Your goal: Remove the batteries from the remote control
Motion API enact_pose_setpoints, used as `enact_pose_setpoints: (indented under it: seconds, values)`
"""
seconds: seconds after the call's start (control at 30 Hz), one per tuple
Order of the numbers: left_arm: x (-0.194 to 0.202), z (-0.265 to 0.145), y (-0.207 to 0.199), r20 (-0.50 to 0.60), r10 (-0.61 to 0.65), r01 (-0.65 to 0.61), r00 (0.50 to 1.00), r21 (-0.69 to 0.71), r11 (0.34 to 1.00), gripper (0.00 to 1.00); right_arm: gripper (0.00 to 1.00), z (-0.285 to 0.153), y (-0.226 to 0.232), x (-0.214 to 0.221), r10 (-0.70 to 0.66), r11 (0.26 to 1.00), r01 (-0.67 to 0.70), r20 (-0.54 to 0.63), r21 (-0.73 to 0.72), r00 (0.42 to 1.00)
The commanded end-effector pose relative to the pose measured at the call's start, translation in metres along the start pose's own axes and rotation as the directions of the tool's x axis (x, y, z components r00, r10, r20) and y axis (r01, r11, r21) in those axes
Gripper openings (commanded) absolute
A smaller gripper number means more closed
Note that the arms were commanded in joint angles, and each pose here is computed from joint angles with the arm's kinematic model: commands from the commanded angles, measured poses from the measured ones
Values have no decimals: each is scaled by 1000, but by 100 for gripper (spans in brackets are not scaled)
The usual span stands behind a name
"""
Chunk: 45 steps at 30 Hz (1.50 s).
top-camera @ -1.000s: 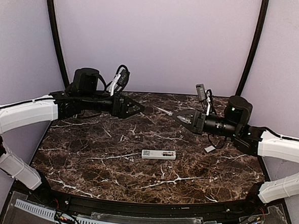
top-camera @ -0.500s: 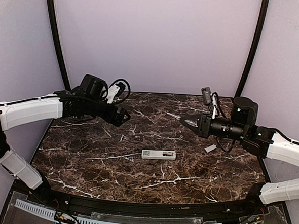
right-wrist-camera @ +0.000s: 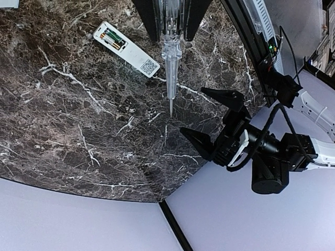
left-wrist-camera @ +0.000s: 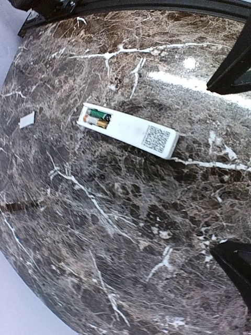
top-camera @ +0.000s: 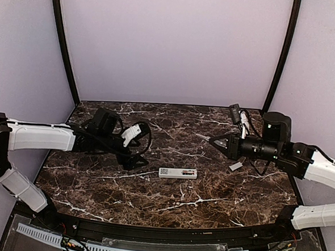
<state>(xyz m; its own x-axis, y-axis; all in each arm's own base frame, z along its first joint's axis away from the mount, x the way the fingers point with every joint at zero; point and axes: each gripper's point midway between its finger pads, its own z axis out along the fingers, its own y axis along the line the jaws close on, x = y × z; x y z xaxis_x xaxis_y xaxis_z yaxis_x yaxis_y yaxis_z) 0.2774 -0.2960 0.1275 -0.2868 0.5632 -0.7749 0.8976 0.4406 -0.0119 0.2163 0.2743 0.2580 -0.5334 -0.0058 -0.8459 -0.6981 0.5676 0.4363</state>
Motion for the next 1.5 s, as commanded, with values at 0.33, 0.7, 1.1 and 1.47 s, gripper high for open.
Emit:
enact_pose_setpoints:
  seconds: [0.33,0.7,1.1,1.47]
  values:
    - [-4,59,-33,48,255,-259,966,168,951,96,0,-5,-12,4,-32,998,32,-12,49,999]
    - [-4,101,-42,71,271,-280,960,240,929,94,0,-3,-17,13,-23,998,25,-32,53,999]
    - [14,126,-46,45,300,-301,953,265,916,89,0,4,-22,17,-23,998,26,-53,56,998]
    - [25,139,-52,80,253,-265,964,295,918,84,0,6,-24,20,-21,998,24,-58,55,998]
